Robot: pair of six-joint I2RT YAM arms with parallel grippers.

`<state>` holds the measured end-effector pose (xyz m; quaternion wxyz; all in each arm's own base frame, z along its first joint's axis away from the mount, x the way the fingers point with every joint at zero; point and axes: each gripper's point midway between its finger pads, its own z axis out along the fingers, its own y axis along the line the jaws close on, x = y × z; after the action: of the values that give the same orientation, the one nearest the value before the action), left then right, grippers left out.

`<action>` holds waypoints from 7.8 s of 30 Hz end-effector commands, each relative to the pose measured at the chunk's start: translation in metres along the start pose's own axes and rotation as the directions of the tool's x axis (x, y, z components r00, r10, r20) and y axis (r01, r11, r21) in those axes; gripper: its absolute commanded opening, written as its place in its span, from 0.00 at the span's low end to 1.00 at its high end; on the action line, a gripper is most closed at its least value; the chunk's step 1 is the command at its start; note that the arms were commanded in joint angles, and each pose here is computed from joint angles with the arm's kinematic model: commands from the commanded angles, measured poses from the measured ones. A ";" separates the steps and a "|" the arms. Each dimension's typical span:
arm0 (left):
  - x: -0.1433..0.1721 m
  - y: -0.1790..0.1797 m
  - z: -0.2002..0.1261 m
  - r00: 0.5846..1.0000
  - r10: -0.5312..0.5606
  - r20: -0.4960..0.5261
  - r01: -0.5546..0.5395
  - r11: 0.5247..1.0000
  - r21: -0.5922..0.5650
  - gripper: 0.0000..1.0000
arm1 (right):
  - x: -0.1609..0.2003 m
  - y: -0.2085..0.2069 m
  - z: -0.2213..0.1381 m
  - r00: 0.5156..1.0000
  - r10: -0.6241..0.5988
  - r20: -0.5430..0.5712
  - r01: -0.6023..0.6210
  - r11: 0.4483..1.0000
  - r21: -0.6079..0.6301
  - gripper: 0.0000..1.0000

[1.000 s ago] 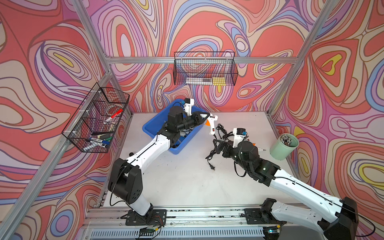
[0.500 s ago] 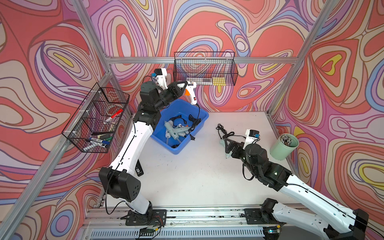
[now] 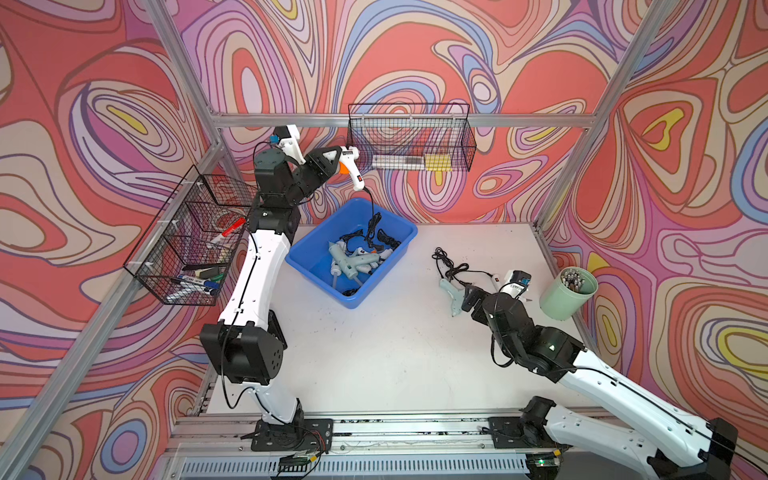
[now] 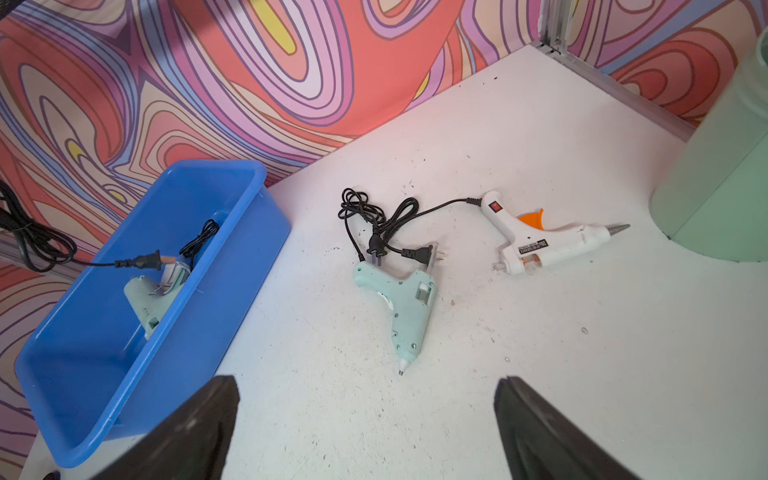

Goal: Put the hot melt glue gun into the storage box
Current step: Place the hot melt adhesive gun in the storage box, then pick up the hot melt adhesive gun from the center of the board, then place the hot melt adhesive gun in the storage box.

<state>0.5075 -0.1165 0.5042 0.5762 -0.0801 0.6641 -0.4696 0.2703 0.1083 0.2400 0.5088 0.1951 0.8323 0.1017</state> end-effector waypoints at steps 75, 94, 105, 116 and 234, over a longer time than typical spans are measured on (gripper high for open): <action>0.248 0.295 0.070 0.910 -0.174 -0.377 -0.070 0.831 -0.552 0.69 | 0.087 -0.050 0.116 0.937 -0.064 -0.345 0.162 0.950 0.266 0.98; 0.197 0.263 -0.009 0.916 -0.161 -0.368 -0.180 0.654 -0.735 0.99 | 0.127 -0.050 0.159 0.869 -0.051 -0.492 0.176 0.962 0.211 0.93; 0.186 0.222 -0.034 0.932 -0.129 -0.339 -0.143 0.729 -0.670 0.99 | 0.132 -0.053 0.182 0.858 -0.064 -0.509 0.205 0.953 0.225 0.83; 0.174 0.202 -0.045 0.942 -0.093 -0.321 -0.147 0.748 -0.647 0.99 | 0.146 -0.054 0.197 0.836 -0.079 -0.543 0.230 0.949 0.218 0.66; 0.126 0.103 0.039 0.971 0.014 -0.238 -0.071 0.970 -0.234 0.00 | 0.002 -0.008 0.034 1.000 -0.010 -0.026 0.007 0.996 -0.094 0.98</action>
<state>0.5225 -0.1644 0.3474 0.4755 -0.0762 0.7987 -0.3607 0.2997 0.1042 0.2137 0.5006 0.1632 0.8372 0.1476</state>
